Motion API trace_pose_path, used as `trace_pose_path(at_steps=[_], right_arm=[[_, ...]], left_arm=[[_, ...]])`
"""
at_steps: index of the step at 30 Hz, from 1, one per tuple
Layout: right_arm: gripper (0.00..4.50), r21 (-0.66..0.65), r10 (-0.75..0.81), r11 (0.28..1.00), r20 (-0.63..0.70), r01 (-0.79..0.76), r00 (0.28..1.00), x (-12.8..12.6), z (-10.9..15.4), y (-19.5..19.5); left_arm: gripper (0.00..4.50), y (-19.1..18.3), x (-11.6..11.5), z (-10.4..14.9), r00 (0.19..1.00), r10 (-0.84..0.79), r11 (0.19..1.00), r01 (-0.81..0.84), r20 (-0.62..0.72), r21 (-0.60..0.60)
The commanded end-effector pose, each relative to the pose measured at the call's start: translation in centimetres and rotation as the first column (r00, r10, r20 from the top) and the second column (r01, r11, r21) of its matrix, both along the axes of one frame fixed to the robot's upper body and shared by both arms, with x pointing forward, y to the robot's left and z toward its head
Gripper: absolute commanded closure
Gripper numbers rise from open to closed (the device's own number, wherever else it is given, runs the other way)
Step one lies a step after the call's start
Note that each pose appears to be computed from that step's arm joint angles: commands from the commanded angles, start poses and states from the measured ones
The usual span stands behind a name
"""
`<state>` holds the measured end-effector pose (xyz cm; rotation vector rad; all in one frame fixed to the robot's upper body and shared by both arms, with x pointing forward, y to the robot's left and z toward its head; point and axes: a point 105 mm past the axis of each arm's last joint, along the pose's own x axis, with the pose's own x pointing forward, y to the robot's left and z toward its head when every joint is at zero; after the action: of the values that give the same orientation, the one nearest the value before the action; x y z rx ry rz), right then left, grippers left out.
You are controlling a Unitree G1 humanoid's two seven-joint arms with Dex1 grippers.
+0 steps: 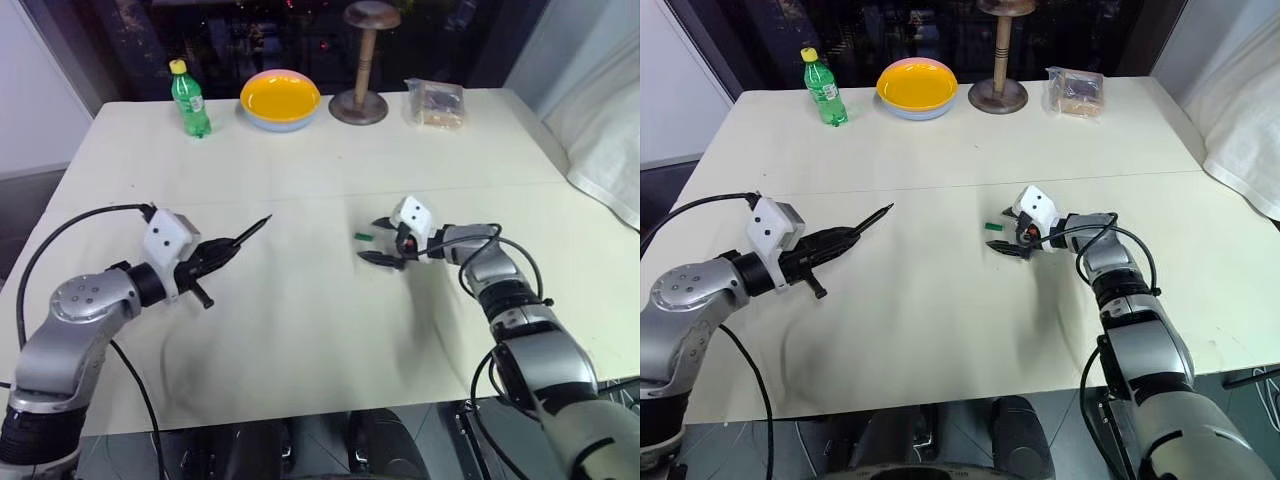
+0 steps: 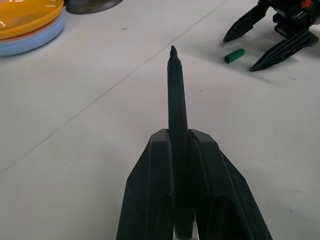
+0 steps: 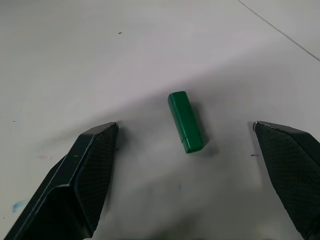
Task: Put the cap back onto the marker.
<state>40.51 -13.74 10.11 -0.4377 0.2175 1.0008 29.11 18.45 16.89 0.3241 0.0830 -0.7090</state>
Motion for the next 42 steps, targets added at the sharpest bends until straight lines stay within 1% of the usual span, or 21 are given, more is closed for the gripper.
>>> trace_pose_path(at_steps=[1,2,4,5,8,10,11,12,17,20,22,24,27,30,32,34,38,42], right_arm=[[0.00,0.005,0.003,1.000,0.029,-0.003,1.000,0.5,0.8,0.5],[0.00,0.004,0.003,1.000,0.028,-0.003,1.000,0.5,0.8,0.5],[0.56,-0.001,0.005,1.000,0.024,-0.005,1.000,0.6,0.6,0.6],[0.91,-0.005,0.008,1.000,0.022,-0.008,1.000,0.5,0.5,0.6],[2.32,-0.015,0.007,1.000,0.013,-0.007,1.000,0.5,0.2,0.4],[3.39,-0.023,0.005,1.000,0.009,-0.005,1.000,0.5,0.0,0.3],[4.00,-0.025,0.005,1.000,0.008,-0.005,1.000,0.5,0.0,0.2],[4.46,-0.027,0.006,1.000,0.008,-0.006,1.000,0.5,-0.1,0.2],[4.46,-0.035,0.010,0.999,0.010,-0.010,1.000,0.5,-0.1,0.2],[4.46,-0.072,0.040,0.997,0.047,-0.037,0.998,0.4,0.4,0.2],[4.46,-0.100,0.084,0.992,0.100,-0.074,0.991,0.3,1.6,0.6],[4.46,-0.159,0.167,0.977,0.181,-0.139,0.969,-0.3,3.6,1.2],[4.46,-0.258,0.247,0.950,0.268,-0.177,0.931,-1.1,5.6,1.6],[4.46,-0.289,0.340,0.921,0.273,-0.260,0.900,-3.2,7.6,2.7],[4.46,-0.316,0.383,0.902,0.269,-0.295,0.884,-4.5,8.3,3.3],[4.46,-0.336,0.401,0.891,0.270,-0.305,0.875,-5.2,8.6,3.7],[4.46,-0.366,0.416,0.880,0.290,-0.302,0.862,-5.9,9.0,4.4],[4.46,-0.364,0.416,0.881,0.295,-0.302,0.860,-6.0,9.2,4.8]], left_arm=[[4.43,0.0,-0.3,1.5,0.998,-0.001,1.000,0.001,0.057,0.015],[4.43,0.0,-0.3,1.5,0.998,-0.001,1.000,0.000,0.056,0.015],[4.50,0.0,-0.3,1.6,0.998,-0.001,1.000,0.000,0.058,0.016],[4.50,0.0,-0.3,1.6,0.998,-0.001,1.000,0.000,0.059,0.015],[4.50,-0.1,-0.2,1.8,0.998,0.000,1.000,-0.001,0.064,0.016],[4.50,-0.1,-0.2,1.9,0.998,0.001,1.000,-0.002,0.065,0.017],[4.50,-0.1,-0.2,1.9,0.998,0.001,1.000,-0.002,0.065,0.017],[4.50,-0.1,-0.2,1.9,0.998,0.001,1.000,-0.002,0.065,0.018],[4.50,-0.1,-0.3,1.9,0.998,-0.008,1.000,0.007,0.061,0.024],[4.50,-0.5,-0.3,1.7,0.997,-0.052,0.997,0.049,0.058,0.053],[4.50,-1.1,-0.4,1.5,0.992,-0.112,0.991,0.109,0.049,0.075],[4.50,-1.8,-0.3,1.3,0.981,-0.189,0.977,0.183,0.045,0.105],[4.50,-2.5,0.3,1.2,0.964,-0.264,0.959,0.257,0.043,0.123],[4.50,-2.9,1.2,0.6,0.937,-0.349,0.927,0.341,0.023,0.159],[4.50,-3.1,1.8,0.2,0.921,-0.390,0.906,0.381,0.014,0.182],[4.50,-3.4,2.2,0.0,0.907,-0.420,0.891,0.410,0.010,0.193],[4.50,-4.0,2.9,-0.1,0.883,-0.469,0.864,0.457,0.012,0.212],[4.50,-4.6,3.0,0.2,0.865,-0.501,0.847,0.484,0.022,0.219]])
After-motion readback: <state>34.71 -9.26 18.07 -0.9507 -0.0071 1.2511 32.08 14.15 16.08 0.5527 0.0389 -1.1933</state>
